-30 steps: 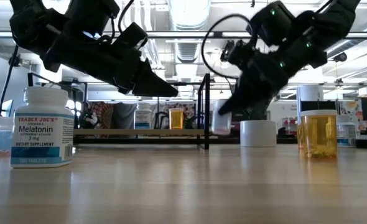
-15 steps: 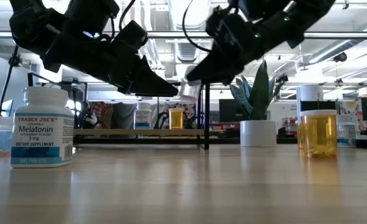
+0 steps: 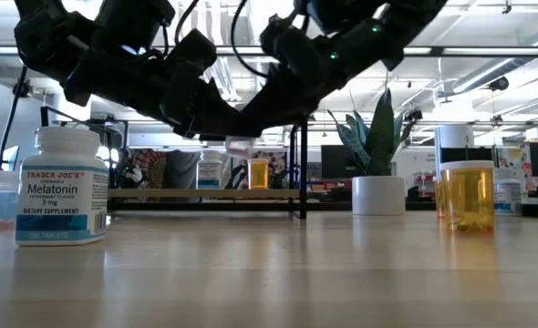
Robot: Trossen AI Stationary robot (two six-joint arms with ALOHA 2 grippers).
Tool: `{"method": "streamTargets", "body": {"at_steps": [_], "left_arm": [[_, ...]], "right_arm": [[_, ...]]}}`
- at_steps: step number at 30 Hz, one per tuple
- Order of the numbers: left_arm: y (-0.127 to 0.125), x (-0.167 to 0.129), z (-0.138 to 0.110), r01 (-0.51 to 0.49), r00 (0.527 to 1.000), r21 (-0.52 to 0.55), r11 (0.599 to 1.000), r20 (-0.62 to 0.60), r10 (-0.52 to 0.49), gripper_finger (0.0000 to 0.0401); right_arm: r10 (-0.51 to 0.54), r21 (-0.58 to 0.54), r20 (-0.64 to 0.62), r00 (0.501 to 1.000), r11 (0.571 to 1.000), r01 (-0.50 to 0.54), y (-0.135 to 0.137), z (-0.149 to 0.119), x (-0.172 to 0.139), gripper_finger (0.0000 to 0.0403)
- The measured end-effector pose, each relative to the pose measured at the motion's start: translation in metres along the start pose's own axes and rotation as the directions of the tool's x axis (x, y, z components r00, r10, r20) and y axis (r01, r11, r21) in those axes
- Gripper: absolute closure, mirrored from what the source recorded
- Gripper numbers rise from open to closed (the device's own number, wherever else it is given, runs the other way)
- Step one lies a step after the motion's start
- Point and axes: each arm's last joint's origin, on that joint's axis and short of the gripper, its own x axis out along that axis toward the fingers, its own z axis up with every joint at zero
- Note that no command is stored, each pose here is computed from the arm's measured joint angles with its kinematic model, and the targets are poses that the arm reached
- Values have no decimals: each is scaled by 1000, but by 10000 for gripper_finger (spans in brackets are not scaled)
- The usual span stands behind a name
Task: Pick and place medicine bottles onto shelf by color
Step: Put the transparent medicine container onto the shelf
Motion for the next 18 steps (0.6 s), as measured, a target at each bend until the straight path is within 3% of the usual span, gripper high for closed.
{"method": "streamTargets", "body": {"at_steps": [9, 18], "left_arm": [[0, 0, -2, -2, 1000, 14, 1000, -25, 2, 204], [0, 0, 0, -2, 1000, 16, 1000, -18, 2, 203]], "right_arm": [[3, -10, -30, 1000, 1000, -4, 0, 7, 0, 267], [3, -6, -19, 1000, 1000, -3, 0, 7, -5, 268]]}}
